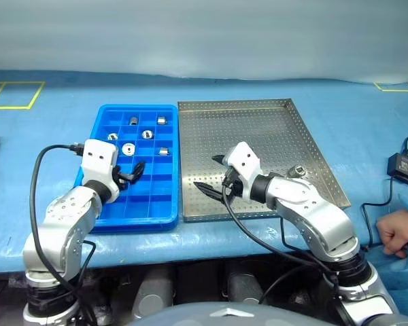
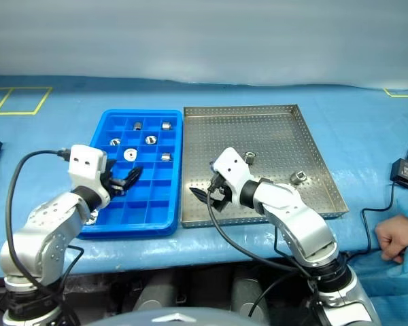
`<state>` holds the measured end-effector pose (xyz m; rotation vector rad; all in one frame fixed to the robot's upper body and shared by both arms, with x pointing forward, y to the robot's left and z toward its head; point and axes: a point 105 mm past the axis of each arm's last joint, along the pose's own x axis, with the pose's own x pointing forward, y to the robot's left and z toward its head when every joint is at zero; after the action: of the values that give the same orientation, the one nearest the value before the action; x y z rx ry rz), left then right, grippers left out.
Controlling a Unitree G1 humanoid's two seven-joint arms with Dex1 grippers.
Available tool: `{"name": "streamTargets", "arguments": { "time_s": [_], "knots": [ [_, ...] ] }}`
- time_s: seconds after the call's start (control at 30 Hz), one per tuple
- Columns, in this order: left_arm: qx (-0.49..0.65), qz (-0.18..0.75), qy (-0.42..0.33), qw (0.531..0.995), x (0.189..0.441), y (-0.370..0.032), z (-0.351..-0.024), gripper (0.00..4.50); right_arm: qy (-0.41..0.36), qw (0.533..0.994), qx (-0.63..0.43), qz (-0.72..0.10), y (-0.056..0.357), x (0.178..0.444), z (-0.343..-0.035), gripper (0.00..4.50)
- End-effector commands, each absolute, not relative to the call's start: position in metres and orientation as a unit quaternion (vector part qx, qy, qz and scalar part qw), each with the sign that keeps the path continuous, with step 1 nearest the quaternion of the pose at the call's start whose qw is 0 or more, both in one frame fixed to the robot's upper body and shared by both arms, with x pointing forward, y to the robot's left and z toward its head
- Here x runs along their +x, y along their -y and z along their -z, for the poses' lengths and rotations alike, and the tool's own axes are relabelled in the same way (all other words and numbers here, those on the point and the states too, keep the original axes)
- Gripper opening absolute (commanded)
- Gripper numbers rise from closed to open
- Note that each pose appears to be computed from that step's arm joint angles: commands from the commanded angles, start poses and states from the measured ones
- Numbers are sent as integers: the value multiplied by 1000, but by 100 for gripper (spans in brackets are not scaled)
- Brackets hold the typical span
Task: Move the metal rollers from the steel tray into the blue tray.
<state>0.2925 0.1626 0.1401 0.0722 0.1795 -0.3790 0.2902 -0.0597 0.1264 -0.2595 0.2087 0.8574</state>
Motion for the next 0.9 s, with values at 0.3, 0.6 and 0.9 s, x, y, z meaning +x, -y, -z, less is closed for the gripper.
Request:
{"name": "streamTargets", "arguments": {
  "time_s": [0.3,0.6,0.9],
  "knots": [
    [91,417,-63,902,299,-67,-136,397,-130,975,-127,-130,116,345,-124,450],
    [98,454,-48,884,306,-48,-135,397,-129,985,-87,-69,131,375,-138,450],
    [84,427,-39,900,305,-54,-133,397,-159,987,30,-9,131,388,-131,450]
  ]
}}
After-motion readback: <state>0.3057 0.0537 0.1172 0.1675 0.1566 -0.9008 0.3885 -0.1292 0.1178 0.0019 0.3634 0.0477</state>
